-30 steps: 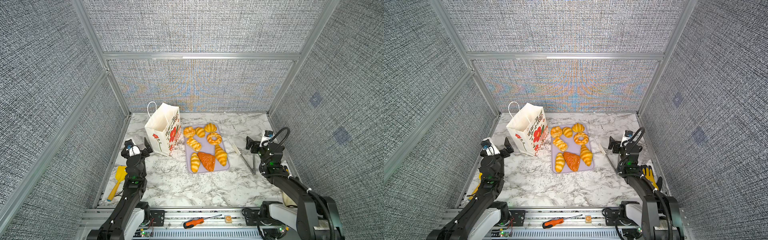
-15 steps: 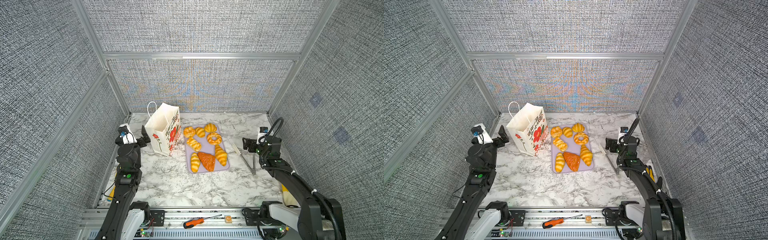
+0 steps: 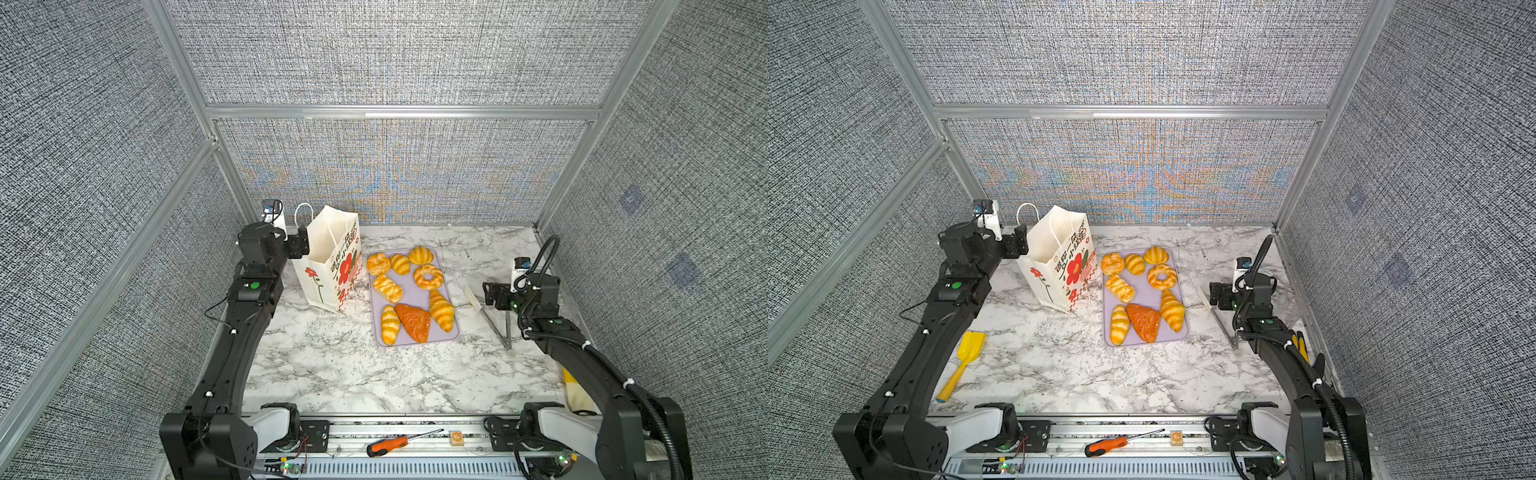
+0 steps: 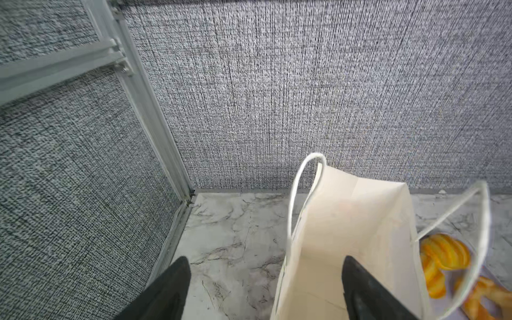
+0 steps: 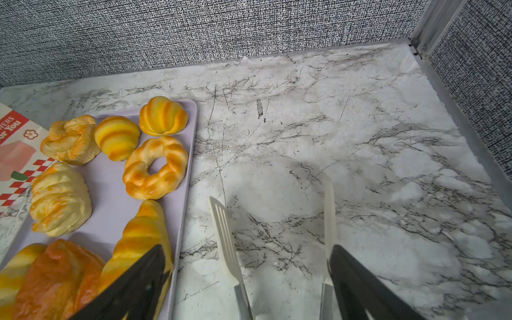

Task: Pack bread into a paper bag
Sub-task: Rotate the paper bag at the top-left of the table.

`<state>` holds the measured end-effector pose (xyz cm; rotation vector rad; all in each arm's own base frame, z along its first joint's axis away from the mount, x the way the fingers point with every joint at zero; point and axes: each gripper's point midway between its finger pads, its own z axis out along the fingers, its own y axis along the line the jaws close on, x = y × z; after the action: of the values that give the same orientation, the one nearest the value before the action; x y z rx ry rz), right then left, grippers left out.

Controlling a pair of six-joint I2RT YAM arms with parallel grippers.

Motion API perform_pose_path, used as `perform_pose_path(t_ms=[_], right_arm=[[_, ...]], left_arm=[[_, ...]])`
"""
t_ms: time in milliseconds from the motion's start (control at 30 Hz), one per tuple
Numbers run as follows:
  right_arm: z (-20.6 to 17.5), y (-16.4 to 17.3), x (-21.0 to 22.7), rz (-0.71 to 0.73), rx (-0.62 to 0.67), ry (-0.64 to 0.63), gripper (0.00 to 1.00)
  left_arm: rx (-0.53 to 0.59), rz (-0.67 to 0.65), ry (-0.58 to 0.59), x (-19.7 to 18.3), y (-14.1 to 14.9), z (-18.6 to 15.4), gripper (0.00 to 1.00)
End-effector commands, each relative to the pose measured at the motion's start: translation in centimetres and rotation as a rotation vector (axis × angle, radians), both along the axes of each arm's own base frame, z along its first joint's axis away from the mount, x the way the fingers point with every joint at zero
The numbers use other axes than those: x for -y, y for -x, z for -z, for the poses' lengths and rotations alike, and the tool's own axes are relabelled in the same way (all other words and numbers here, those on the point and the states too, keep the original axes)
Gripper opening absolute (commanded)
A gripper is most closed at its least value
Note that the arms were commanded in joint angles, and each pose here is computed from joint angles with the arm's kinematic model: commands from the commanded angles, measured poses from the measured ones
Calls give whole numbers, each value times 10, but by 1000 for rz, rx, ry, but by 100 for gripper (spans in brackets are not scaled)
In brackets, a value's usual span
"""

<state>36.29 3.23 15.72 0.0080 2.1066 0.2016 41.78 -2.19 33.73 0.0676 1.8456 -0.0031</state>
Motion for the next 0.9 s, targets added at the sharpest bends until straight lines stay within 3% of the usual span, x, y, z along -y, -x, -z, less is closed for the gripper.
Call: perform_pose_path(t_ms=[0, 367, 500, 867], right_arm=[[3, 2, -1, -12, -27, 15, 93], [6, 2, -2, -16, -42, 12, 94], [6, 2, -1, -17, -44, 16, 94], [10, 2, -1, -16, -67, 20, 94]], left_arm=[[-95, 53, -18, 8, -2, 20, 78], [-166, 52, 1, 8, -25, 38, 62], [-197, 48, 11, 7, -30, 46, 52], [-255, 128, 63, 18, -42, 60, 36]])
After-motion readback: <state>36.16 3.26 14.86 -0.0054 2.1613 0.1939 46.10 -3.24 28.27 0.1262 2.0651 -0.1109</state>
